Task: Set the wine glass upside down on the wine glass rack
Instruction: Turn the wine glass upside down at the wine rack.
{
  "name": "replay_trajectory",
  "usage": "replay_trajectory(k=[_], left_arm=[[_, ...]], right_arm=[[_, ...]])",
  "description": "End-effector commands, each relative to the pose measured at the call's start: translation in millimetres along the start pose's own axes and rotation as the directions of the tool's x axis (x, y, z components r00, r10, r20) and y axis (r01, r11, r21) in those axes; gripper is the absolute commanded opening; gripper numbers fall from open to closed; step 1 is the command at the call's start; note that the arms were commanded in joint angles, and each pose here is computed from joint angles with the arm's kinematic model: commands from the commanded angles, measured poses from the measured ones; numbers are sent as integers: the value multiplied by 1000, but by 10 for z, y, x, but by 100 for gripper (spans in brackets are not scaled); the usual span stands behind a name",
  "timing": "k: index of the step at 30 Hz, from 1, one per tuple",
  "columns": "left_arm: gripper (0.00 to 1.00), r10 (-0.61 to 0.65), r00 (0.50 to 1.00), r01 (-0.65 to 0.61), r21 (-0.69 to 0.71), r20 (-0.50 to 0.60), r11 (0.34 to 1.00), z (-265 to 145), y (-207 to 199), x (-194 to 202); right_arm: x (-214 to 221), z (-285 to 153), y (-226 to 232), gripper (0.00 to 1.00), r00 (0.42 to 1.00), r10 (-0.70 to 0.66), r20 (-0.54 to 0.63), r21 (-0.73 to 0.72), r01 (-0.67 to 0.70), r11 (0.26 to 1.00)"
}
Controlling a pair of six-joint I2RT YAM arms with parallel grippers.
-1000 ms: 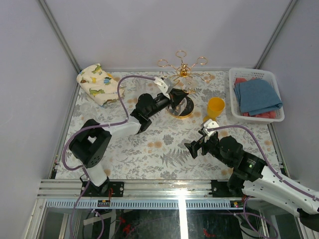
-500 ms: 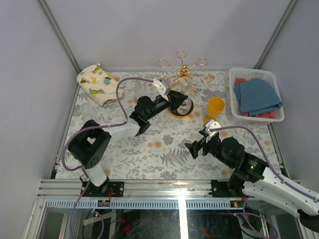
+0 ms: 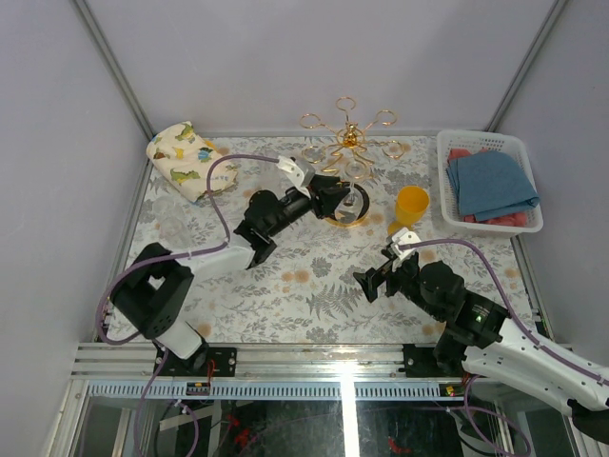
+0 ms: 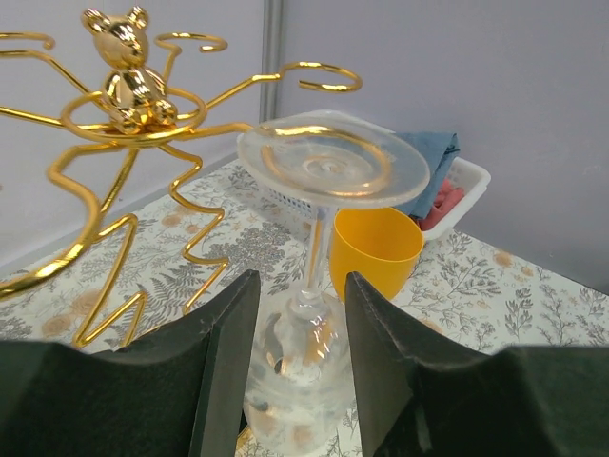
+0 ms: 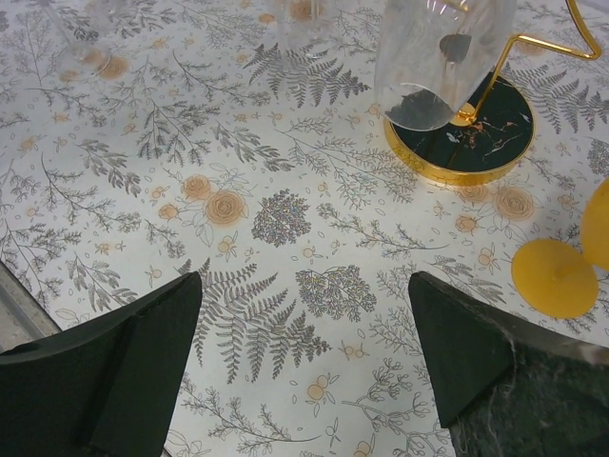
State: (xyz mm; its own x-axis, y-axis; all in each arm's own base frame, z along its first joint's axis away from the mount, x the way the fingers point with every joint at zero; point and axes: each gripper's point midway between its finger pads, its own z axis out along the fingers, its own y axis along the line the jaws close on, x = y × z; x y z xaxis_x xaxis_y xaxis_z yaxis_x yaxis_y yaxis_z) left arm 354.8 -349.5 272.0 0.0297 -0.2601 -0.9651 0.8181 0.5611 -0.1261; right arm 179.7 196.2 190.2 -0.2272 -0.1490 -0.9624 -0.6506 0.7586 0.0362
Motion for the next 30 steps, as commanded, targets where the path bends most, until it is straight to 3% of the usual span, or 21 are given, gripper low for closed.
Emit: replay_trajectory(k=[1,12,16,24,25,28,30], left_arm=[[41,7,999,-5,-70,31,998,-133,60,-243],[47,-142,989,125,-282,-43,951,-758,131,-448],[60,-173,981,127,-372,-93,919,-969,179,-567],[73,-193,957,62,-493,-218,868,-1299,280,-696],[81,-200,952,57,-509,-231,859,-1343,299,-688],[85,-213,944,43,-548,-252,836,-1469,349,-693],[99,-214,944,36,-565,-252,824,-1550,367,-728]], right_arm=[[-67,6,-58,97,1000,11,23,39,-12,999],[68,86,8,99,999,10,-37,14,-9,1000],[149,136,54,99,998,6,-70,-4,-7,1000],[118,194,20,99,988,78,-131,63,-70,996],[95,196,12,99,986,78,-147,74,-68,995],[21,193,-56,99,976,89,-197,137,-62,989],[-62,177,-164,99,973,90,-214,208,-45,977]])
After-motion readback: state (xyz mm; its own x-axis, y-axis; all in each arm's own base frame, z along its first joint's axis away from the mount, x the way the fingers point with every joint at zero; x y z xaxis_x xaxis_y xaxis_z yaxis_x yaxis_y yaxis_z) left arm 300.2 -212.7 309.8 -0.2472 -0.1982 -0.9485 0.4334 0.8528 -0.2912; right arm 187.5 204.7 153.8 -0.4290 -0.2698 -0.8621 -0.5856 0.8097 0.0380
